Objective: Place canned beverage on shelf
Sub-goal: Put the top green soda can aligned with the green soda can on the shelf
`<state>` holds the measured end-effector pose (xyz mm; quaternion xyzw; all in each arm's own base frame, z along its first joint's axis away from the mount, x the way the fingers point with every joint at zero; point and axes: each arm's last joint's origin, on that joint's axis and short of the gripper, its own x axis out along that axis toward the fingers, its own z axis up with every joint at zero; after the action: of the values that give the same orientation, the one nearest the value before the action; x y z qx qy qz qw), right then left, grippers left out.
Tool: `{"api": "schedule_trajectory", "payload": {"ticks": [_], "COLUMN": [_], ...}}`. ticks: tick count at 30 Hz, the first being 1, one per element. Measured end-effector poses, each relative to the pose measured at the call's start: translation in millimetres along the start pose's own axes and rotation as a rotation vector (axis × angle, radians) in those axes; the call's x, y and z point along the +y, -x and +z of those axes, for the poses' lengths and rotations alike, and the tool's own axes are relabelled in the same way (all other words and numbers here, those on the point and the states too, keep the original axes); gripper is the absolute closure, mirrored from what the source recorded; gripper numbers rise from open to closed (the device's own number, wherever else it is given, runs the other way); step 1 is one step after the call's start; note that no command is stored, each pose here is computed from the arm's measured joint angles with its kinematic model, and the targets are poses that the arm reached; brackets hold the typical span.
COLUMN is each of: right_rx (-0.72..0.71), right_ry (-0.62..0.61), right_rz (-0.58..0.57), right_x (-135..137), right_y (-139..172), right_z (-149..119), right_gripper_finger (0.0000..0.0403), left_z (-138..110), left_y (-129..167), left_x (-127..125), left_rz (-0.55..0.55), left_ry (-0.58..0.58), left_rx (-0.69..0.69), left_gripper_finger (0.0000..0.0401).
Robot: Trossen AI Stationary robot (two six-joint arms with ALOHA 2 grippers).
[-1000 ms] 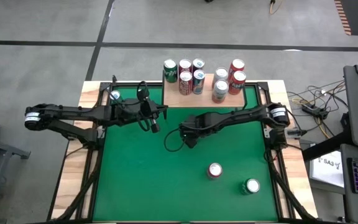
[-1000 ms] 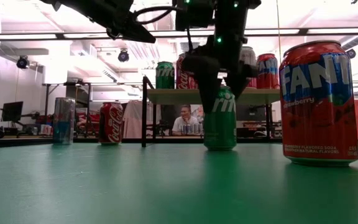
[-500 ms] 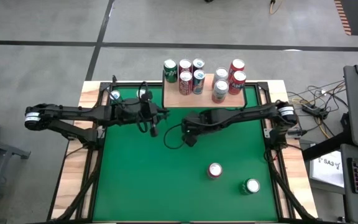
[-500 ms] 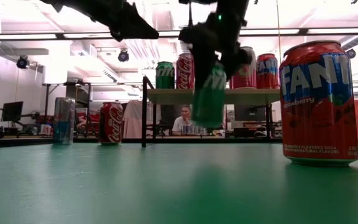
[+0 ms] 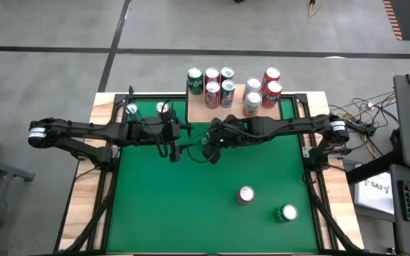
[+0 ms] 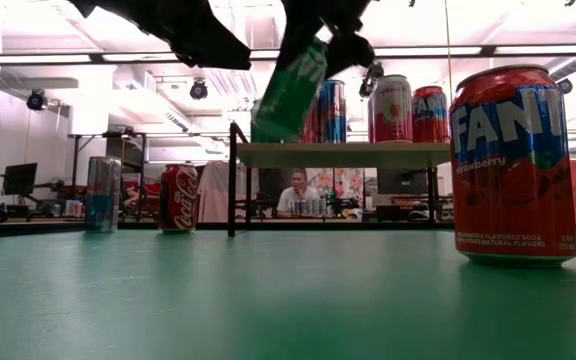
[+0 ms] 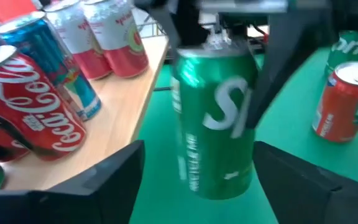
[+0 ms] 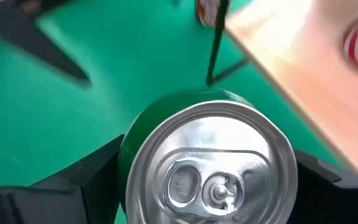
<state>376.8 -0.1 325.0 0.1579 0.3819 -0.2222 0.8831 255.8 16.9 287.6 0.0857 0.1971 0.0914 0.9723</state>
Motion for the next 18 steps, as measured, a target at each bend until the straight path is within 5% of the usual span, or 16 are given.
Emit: {"api": "schedule_trajectory", "payload": {"ticks": [18], "right_rx": [-0.151], "right_ry": [0.117], "right_rz": [-0.024], "right_x": [4], "right_y": [21], "right_z": [26], "right_gripper_finger": [0.01], "left_z": [-6], "left_y": [-25], "left_x": [-4], "left_rz": [0.022], "left_ry": [0.016], "left_rx": [0.002], "left_gripper_finger": [0.0096]}}
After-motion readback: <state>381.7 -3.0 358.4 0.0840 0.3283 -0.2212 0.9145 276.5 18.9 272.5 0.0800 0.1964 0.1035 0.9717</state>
